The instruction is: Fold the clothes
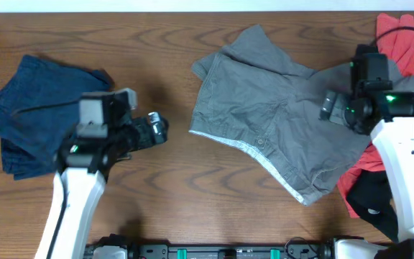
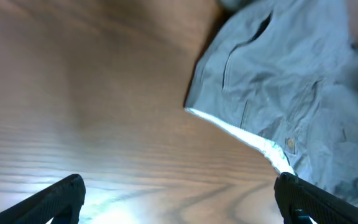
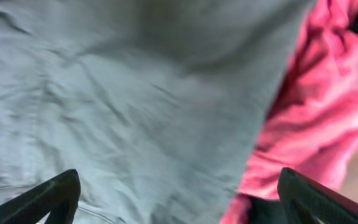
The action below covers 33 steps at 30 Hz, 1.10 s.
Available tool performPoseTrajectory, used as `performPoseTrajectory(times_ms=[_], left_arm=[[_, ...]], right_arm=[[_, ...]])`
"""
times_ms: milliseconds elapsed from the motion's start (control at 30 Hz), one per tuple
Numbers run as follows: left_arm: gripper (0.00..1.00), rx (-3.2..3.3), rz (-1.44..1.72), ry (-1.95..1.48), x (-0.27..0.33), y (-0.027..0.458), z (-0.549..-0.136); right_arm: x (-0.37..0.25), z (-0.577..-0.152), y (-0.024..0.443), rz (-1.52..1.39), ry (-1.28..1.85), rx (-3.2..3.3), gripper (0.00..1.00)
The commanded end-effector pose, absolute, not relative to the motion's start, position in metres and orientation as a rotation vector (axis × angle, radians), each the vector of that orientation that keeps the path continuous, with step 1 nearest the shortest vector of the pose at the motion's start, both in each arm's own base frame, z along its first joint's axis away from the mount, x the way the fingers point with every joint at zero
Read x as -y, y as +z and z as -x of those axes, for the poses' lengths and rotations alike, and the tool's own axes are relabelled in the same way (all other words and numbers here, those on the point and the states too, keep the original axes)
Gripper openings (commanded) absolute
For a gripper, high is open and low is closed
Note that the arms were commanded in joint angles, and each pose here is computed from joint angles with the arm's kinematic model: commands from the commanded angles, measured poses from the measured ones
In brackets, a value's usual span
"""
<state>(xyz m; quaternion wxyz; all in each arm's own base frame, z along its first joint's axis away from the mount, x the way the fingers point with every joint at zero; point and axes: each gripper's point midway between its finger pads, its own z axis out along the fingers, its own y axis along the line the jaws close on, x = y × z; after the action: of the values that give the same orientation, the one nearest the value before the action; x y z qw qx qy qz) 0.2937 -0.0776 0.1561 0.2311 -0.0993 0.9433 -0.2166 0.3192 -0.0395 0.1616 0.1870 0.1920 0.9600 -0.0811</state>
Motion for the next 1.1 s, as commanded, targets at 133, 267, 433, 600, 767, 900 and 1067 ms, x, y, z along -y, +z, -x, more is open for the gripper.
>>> performPoseTrajectory(times_ms=[133, 267, 433, 600, 767, 900, 1067], left_arm=[[0.98, -2.741, 0.349, -0.699, 0.123, 0.101, -0.317], [0.98, -2.786, 0.426, -0.717, 0.139, 0.066, -0.331], [0.98, -2.789, 0.498, -0.738, 0.15, 0.03, -0.35], [0.94, -2.815, 0.616, -0.764, 0.163, 0.004, -0.351], [0.57, -2.833, 0.556, -0.791, 0.18, 0.003, -0.346], [0.06, -2.834, 0.533, -0.797, 0.186, 0.004, -0.344], [0.06, -2.838, 0.515, -0.771, 0.171, 0.012, -0.343]], right_arm=[[0.052, -0.308, 0.15, -0.628, -0.224, -2.737, 0.99], [0.048, -0.308, 0.149, -0.625, -0.193, -2.745, 0.99], [0.046, -0.306, 0.148, -0.623, -0.181, -2.757, 0.99], [0.045, -0.306, 0.148, -0.626, -0.169, -2.758, 0.99], [0.045, -0.307, 0.148, -0.637, -0.167, -2.752, 0.99], [0.045, -0.307, 0.149, -0.653, -0.164, -2.747, 0.99], [0.045, -0.307, 0.148, -0.653, -0.166, -2.748, 0.99]])
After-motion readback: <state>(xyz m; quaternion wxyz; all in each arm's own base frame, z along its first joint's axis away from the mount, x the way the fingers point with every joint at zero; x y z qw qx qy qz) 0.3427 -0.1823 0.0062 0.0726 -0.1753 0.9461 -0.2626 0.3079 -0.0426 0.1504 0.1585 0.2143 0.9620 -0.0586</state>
